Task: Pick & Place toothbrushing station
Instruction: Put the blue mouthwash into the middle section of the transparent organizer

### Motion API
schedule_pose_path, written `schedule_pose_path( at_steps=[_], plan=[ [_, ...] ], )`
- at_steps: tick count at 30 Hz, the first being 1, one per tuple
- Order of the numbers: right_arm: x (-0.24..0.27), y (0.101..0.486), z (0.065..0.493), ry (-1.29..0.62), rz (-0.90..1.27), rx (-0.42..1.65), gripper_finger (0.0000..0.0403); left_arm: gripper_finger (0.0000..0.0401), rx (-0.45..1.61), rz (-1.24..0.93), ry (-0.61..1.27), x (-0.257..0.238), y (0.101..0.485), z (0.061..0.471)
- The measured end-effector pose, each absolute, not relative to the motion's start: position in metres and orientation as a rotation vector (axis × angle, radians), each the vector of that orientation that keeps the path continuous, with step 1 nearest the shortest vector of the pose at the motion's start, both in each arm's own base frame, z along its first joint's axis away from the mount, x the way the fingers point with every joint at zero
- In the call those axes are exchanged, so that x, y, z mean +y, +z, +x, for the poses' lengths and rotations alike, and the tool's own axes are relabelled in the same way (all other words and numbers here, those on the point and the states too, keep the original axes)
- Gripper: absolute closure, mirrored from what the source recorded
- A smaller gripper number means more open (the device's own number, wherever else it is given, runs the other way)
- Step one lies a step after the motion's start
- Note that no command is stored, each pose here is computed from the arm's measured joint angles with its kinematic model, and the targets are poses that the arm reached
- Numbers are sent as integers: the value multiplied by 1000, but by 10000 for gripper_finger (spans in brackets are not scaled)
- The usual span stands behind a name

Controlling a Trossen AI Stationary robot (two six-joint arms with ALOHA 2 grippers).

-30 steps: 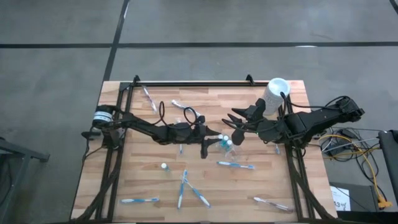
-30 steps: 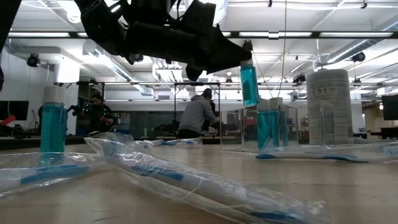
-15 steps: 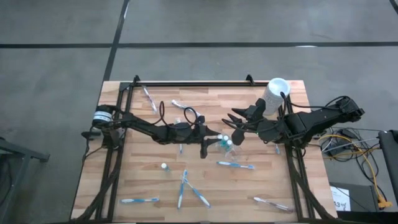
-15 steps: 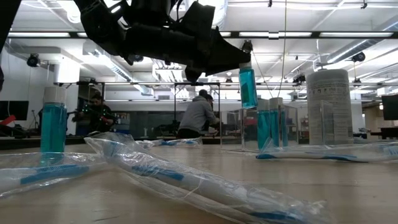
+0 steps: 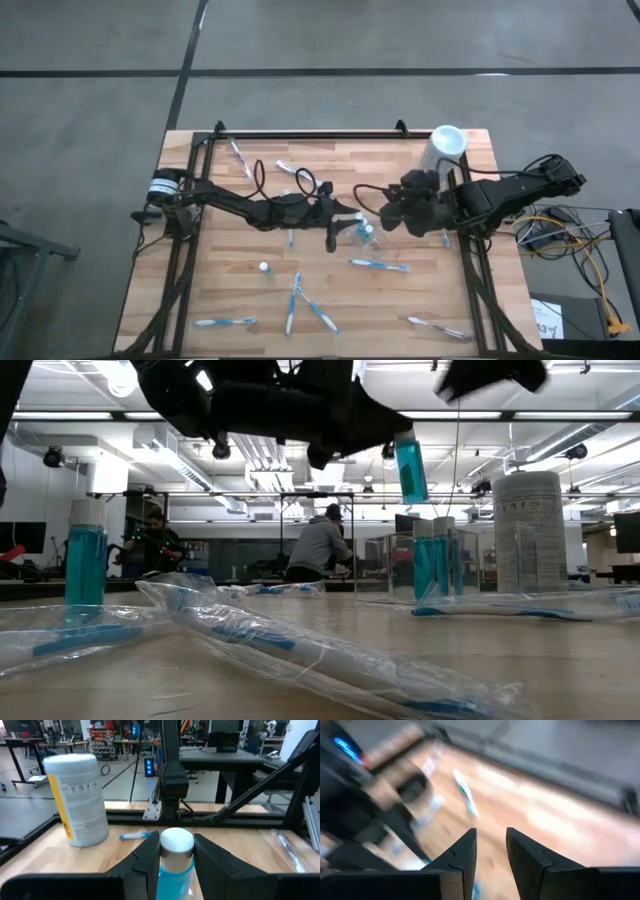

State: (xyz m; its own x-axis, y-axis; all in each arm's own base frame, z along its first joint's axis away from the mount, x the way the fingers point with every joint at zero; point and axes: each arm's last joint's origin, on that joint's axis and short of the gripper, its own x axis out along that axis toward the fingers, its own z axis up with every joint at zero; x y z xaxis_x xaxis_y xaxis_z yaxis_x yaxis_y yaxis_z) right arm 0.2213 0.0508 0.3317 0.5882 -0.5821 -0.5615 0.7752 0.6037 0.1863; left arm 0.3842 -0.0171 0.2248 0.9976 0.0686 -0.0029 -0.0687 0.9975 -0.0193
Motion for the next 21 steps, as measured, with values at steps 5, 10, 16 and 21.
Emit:
schedule_pose_path(
  at_steps=[5,10,16,21],
  plan=[
    [47,313,206,-936,550,585,305,295,-15,4,68,-17,232,380],
    [48,293,207,-993,762,581,305,295,-32,8,68,-17,238,378],
    [44,248,195,-1182,1026,607,305,295,-38,7,67,-17,240,377],
    [45,213,187,-1287,1234,622,305,295,-37,0,67,-17,240,377]
  ],
)
